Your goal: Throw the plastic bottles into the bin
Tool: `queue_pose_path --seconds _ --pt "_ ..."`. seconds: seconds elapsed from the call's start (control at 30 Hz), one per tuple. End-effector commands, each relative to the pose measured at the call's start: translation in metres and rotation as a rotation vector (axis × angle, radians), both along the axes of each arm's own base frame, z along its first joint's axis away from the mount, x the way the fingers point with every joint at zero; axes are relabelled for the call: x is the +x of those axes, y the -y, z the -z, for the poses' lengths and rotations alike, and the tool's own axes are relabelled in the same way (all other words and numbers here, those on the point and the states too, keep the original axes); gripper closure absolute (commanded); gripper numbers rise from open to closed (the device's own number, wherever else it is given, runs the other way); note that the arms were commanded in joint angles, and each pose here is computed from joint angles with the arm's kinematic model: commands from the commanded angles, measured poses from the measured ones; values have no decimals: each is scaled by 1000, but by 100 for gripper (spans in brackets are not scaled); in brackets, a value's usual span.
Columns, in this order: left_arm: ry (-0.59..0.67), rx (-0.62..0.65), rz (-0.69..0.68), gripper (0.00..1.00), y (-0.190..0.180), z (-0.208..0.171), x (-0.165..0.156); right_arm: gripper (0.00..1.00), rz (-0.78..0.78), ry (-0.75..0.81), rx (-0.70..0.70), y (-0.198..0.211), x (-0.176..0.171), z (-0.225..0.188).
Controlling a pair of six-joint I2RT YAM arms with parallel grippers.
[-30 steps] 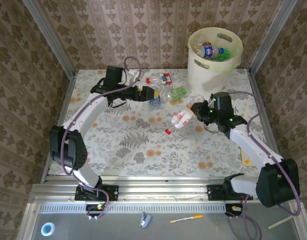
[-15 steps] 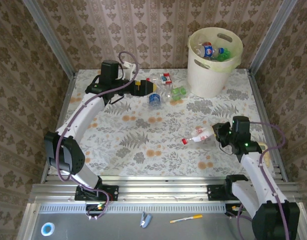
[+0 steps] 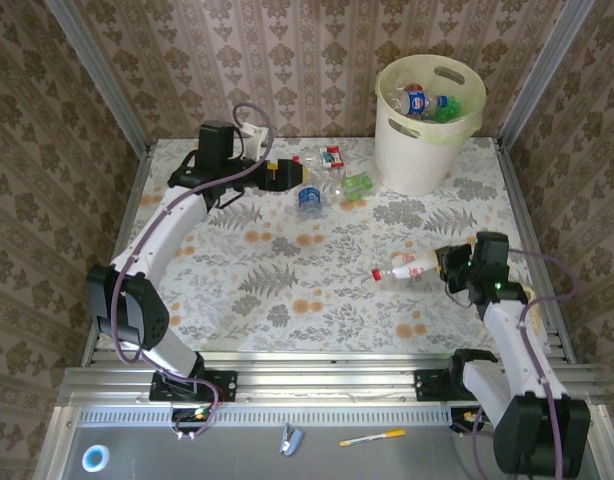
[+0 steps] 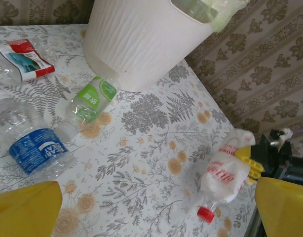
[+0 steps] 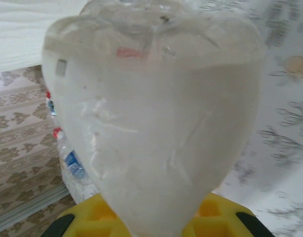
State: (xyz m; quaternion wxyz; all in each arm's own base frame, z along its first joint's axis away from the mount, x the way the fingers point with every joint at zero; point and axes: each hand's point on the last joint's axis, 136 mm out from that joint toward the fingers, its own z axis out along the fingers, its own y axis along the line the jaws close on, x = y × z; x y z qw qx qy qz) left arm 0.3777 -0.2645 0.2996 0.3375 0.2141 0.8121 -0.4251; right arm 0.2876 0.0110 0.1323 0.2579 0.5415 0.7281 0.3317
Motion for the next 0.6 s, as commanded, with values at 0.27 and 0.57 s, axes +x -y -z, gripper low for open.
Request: queue_pose_path --seconds 0.27,0.57 --pt "-14 28 -53 0 -23 11 -7 32 -22 752 -133 34 203 -388" --pt "-162 97 -103 0 -38 62 -6 0 15 607 -158 60 217 -318"
